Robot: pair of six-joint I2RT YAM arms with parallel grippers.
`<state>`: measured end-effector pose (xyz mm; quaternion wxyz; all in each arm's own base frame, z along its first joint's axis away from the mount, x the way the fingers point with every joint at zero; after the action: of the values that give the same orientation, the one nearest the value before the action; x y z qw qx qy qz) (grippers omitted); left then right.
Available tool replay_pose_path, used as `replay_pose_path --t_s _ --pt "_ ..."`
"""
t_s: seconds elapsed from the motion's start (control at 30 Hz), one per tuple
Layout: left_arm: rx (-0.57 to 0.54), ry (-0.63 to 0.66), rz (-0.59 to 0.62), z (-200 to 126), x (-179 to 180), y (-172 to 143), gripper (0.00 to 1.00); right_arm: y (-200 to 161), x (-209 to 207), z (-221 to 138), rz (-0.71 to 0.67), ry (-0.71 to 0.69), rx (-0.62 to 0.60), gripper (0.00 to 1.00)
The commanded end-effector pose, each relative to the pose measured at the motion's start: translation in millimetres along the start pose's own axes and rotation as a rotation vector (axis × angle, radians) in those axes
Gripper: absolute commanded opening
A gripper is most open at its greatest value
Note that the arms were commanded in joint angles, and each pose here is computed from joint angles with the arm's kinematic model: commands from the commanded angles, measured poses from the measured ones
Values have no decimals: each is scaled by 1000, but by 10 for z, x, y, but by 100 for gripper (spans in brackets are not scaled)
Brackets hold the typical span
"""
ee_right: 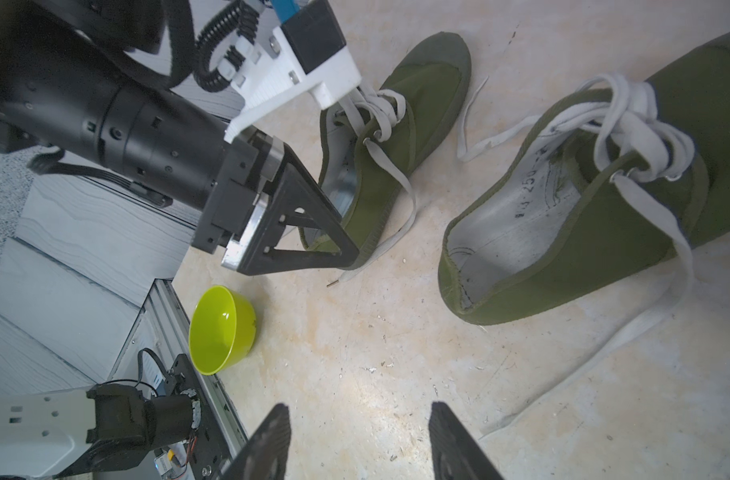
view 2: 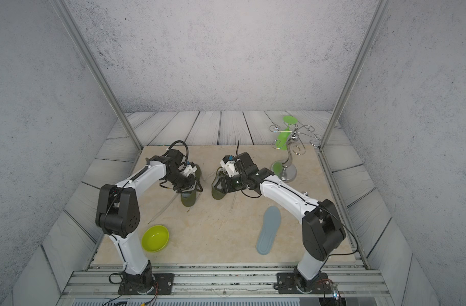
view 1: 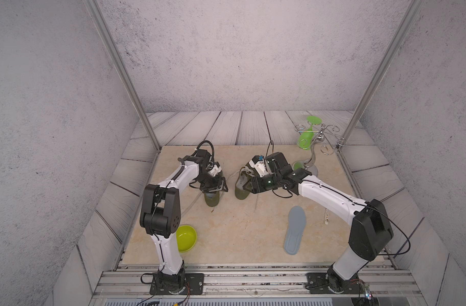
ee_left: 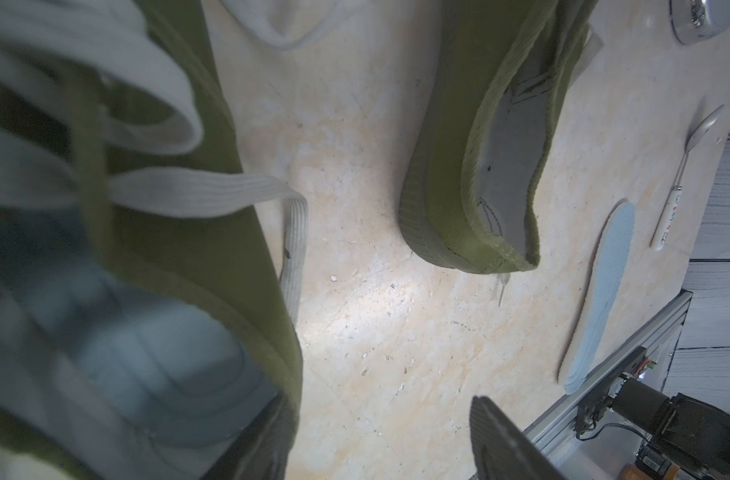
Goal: Insert the insole into the shoe
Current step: Adjust the insole in the shoe.
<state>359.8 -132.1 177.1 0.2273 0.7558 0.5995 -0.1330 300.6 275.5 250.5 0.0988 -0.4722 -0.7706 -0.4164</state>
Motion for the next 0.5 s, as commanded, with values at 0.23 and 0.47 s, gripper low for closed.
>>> replay_pose_path --t_s 0.23,0.47 --pt "-244 104 43 -725 -305 -56 70 -339 -288 -419 93 -334 -11 57" --pt "-315 92 86 -589 -631 -199 70 -978 -716 -850 242 -659 51 57"
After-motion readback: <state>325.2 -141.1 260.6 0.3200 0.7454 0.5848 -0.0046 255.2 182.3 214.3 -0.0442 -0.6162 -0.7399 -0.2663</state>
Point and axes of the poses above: each gripper's point midway between its finger pads, its own z axis out along the fingers, its own x axis along the line the jaws close on, y = z × x, the point moved 8 cm from there along -z, back along the fingers, and after that the axes turned 2 degrees about z, right-handed, at the moved point
